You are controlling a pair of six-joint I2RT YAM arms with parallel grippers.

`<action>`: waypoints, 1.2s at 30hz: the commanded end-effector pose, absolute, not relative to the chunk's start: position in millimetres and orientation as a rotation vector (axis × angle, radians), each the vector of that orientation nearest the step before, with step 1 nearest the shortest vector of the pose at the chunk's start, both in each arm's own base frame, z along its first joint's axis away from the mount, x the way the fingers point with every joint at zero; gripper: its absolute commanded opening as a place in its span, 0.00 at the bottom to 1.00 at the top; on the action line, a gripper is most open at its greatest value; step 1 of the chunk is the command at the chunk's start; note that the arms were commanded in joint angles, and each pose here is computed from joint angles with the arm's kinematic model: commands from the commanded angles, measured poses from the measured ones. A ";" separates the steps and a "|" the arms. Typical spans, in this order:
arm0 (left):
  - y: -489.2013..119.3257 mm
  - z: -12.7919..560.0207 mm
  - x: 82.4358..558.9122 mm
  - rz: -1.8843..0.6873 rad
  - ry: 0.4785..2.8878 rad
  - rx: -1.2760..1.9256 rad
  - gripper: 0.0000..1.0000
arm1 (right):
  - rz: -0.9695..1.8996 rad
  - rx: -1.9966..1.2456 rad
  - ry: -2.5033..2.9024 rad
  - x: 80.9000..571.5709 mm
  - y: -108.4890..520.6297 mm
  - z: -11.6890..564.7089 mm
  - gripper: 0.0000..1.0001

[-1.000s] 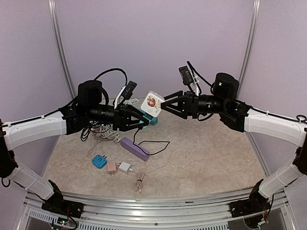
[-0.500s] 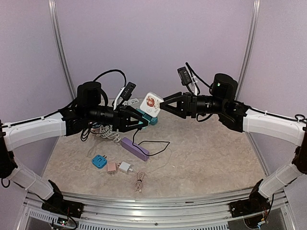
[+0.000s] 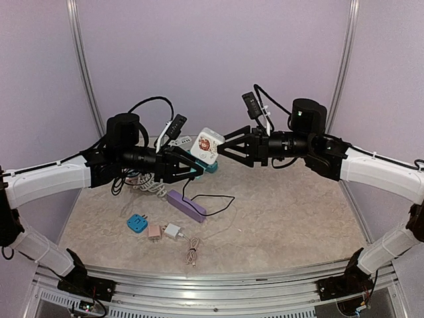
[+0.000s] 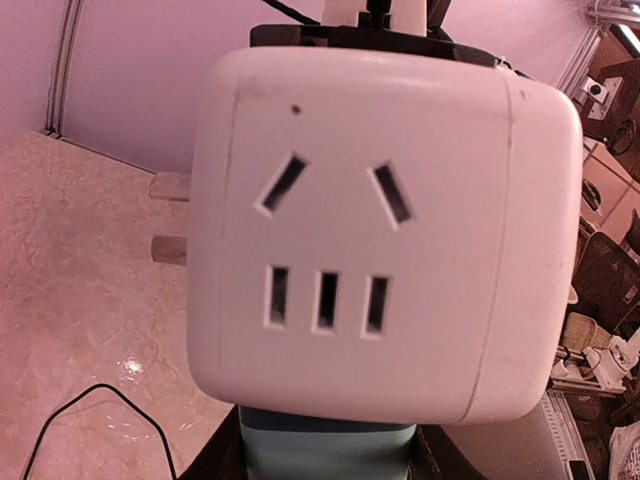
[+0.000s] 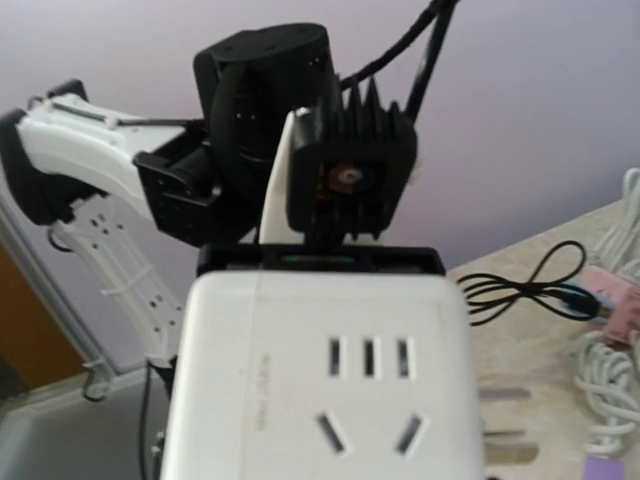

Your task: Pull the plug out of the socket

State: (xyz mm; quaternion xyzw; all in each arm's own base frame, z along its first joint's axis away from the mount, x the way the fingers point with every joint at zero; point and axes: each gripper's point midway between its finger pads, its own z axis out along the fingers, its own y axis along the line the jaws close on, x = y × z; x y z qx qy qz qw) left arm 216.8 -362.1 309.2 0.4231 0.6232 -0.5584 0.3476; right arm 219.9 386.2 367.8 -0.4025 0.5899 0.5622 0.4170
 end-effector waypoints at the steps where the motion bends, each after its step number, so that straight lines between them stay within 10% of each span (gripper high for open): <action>1: -358.5 303.7 223.7 -1.432 1.653 1.062 0.11 | 1.225 -1.010 1.487 224.9 383.8 372.5 0.00; 36: -351.7 298.2 217.1 -1.414 1.645 1.096 0.05 | 1.340 -0.781 1.464 248.6 347.5 402.6 0.00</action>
